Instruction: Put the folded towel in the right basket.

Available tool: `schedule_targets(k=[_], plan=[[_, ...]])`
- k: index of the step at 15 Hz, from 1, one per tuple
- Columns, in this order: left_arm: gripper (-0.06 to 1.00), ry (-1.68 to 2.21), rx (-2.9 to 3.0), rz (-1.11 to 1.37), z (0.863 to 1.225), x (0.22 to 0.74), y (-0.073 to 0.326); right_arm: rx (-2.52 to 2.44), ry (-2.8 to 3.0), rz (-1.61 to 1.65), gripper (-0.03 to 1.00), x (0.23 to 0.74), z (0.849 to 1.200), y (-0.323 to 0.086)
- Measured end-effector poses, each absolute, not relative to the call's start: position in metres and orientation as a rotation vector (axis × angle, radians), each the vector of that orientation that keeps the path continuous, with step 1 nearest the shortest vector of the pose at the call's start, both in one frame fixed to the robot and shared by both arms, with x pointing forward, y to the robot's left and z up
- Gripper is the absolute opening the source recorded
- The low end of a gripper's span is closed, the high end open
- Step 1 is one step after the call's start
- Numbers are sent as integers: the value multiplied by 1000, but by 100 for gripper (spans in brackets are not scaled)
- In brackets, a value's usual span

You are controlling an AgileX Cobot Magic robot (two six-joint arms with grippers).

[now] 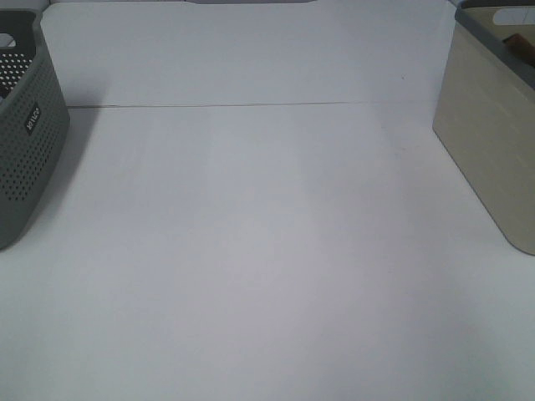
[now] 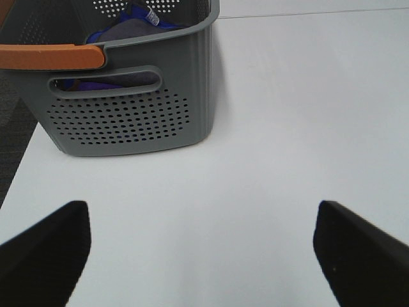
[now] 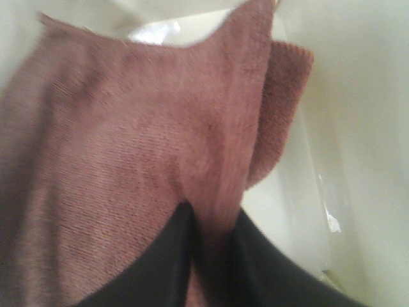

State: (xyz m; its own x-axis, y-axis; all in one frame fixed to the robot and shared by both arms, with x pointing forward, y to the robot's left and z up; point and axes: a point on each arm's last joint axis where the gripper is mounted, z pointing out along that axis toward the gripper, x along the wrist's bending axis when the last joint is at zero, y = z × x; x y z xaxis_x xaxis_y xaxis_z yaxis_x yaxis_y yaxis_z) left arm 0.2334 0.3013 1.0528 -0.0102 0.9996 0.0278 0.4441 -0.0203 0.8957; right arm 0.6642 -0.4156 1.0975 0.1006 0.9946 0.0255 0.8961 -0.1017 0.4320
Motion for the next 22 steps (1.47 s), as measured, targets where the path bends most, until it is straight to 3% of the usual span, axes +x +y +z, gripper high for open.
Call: schedule_targets(k=[3, 5, 14, 17, 18, 22], plan=[[88, 1541, 1552, 986, 1053, 233, 301, 2129, 1848, 413, 76, 670, 1083, -419], [88, 1541, 1552, 986, 1053, 233, 301, 2124, 1832, 402, 89, 667, 1087, -420], [88, 1541, 1552, 986, 1053, 233, 301, 1950, 1722, 927, 92, 603, 1211, -372], [88, 1541, 1552, 986, 1053, 233, 301, 1768, 1811, 996, 92, 580, 1244, -321], [88, 1541, 1552, 986, 1053, 233, 301, 1655, 1882, 1008, 92, 565, 1257, -283], [88, 1541, 1552, 986, 1053, 233, 301, 1530, 1983, 942, 92, 523, 1260, -238]])
